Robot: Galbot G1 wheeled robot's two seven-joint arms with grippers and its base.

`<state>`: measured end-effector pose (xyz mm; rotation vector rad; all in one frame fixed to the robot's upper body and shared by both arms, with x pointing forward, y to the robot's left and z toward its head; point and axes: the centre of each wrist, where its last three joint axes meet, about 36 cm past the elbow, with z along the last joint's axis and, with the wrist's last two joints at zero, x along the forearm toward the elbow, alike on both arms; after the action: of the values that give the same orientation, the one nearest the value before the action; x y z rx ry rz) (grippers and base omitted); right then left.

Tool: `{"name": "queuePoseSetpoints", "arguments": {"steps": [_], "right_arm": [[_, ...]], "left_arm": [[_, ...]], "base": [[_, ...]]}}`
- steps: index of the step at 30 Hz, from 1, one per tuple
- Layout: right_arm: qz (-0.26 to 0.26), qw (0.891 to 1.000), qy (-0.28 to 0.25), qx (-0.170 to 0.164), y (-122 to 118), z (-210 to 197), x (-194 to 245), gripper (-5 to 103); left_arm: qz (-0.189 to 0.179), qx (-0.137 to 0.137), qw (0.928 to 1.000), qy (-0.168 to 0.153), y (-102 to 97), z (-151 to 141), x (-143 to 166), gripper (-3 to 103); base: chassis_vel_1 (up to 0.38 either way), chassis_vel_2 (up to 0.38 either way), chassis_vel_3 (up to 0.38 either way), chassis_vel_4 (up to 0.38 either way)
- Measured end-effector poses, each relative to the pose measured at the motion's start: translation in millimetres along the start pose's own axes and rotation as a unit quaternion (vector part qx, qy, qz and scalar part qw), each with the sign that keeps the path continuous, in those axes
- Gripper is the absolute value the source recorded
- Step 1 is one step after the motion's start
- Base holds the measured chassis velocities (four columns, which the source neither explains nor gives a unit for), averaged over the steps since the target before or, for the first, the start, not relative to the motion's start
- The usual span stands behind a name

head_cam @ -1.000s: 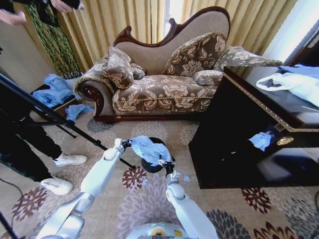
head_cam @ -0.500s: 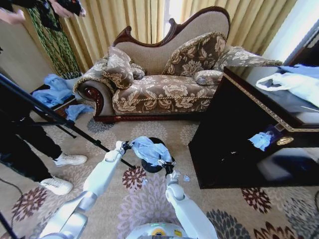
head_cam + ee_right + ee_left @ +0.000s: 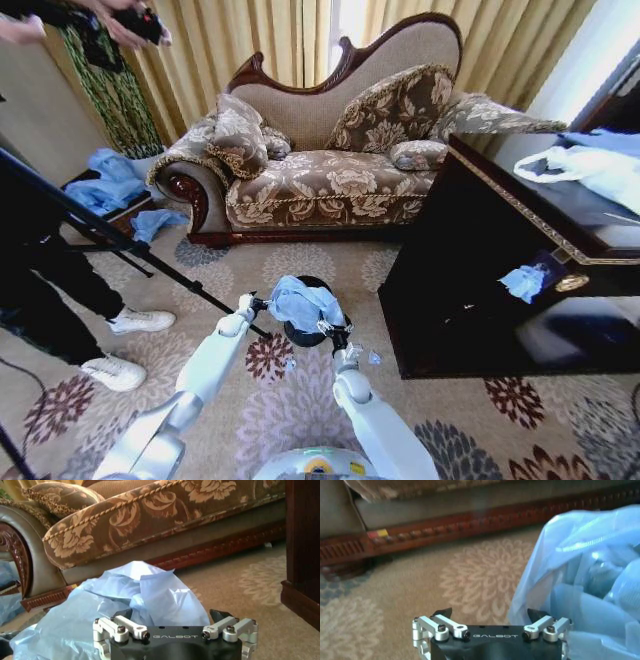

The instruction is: Place a garbage bag over the trash bin.

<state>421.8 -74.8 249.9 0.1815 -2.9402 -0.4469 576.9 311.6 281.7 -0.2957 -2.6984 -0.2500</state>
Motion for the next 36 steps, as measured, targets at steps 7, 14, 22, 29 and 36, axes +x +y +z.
{"name": "queuePoseSetpoints", "arguments": {"steps": [7,14,22,29,36], "right_arm": [[-0.003,1.000,-0.007,-0.008,1,-11,-2,100],[-0.013,1.000,-0.014,0.004,-3,-23,6,100],[-0.024,0.999,-0.027,0.010,-4,-37,17,100],[-0.023,1.000,-0.020,0.004,-5,-28,14,100],[-0.002,1.000,-0.014,-0.015,-8,-17,6,100]], "left_arm": [[0.006,-0.006,0.9988,-0.047,1.7,-27,33,100],[0.019,-0.013,0.9968,-0.076,-7.6,-38,62,100],[0.062,-0.005,0.9935,-0.095,-33.1,-81,90,100],[0.094,-0.016,0.9948,-0.037,-40.2,-130,106,100],[0.130,-0.052,0.9899,0.021,-34.4,-141,97,100]], "base": [[0.000,0.000,0.000,0.000],[0.000,0.000,0.000,0.000],[0.000,0.000,0.000,0.000],[0.000,0.000,0.000,0.000],[0.000,0.000,0.000,0.000]]}}
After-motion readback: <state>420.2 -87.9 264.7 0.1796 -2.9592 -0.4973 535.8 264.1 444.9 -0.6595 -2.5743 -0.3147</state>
